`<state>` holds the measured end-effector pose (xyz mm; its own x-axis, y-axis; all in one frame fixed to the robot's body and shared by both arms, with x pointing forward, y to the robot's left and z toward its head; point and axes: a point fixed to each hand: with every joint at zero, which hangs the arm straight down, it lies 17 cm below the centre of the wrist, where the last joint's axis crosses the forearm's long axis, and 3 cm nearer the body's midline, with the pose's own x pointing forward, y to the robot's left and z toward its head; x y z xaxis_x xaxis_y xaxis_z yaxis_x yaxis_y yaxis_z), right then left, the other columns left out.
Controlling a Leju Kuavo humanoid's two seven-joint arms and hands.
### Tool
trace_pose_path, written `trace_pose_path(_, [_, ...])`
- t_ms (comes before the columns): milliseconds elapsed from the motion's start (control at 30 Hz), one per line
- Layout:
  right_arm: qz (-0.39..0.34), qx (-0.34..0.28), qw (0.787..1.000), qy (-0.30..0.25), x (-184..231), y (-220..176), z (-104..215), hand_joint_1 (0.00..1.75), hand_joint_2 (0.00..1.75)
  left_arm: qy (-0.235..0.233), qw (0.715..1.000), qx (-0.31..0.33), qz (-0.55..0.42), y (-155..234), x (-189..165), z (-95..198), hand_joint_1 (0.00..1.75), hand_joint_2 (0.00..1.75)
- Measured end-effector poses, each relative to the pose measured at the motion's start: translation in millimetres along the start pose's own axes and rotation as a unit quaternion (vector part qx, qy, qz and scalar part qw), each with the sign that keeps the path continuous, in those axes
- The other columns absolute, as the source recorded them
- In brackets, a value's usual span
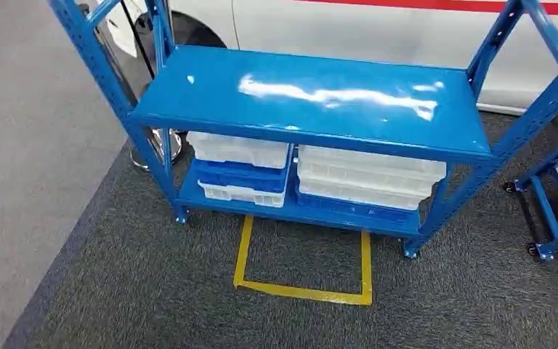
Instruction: Take the parts from the cabinet and place them on the table.
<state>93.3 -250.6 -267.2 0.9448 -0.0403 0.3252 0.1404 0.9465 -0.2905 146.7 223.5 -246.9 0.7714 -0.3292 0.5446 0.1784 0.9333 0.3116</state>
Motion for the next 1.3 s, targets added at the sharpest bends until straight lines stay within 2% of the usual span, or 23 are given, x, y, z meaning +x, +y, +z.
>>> trace_pose_path(333, [0.010, 0.003, 1.000, 0.027, -8, 2, 0, 0.00, 0.00, 0.001, 1.000, -0.003, -0.005, -1, -2, 1, 0.00, 0.00])
trace_pose_path(367, [0.012, 0.003, 0.999, 0.029, -9, 2, 1, 0.00, 1.75, 0.000, 1.000, -0.004, -0.006, -1, -2, 1, 0.00, 0.00])
trace_pose_path(700, [0.016, 0.011, 0.999, 0.028, -9, 5, 1, 0.00, 1.75, 0.000, 1.000, -0.005, -0.007, -2, -3, 2, 0.00, 0.00])
trace_pose_path(733, [0.017, 0.008, 0.999, 0.028, -9, 3, 1, 0.00, 1.75, 0.000, 1.000, -0.005, -0.007, -2, -2, 2, 0.00, 1.75])
trace_pose_path(1300, [0.020, 0.001, 0.999, 0.030, -8, -1, -1, 0.00, 1.75, -0.006, 1.000, -0.013, -0.020, -5, -1, 2, 0.00, 1.75])
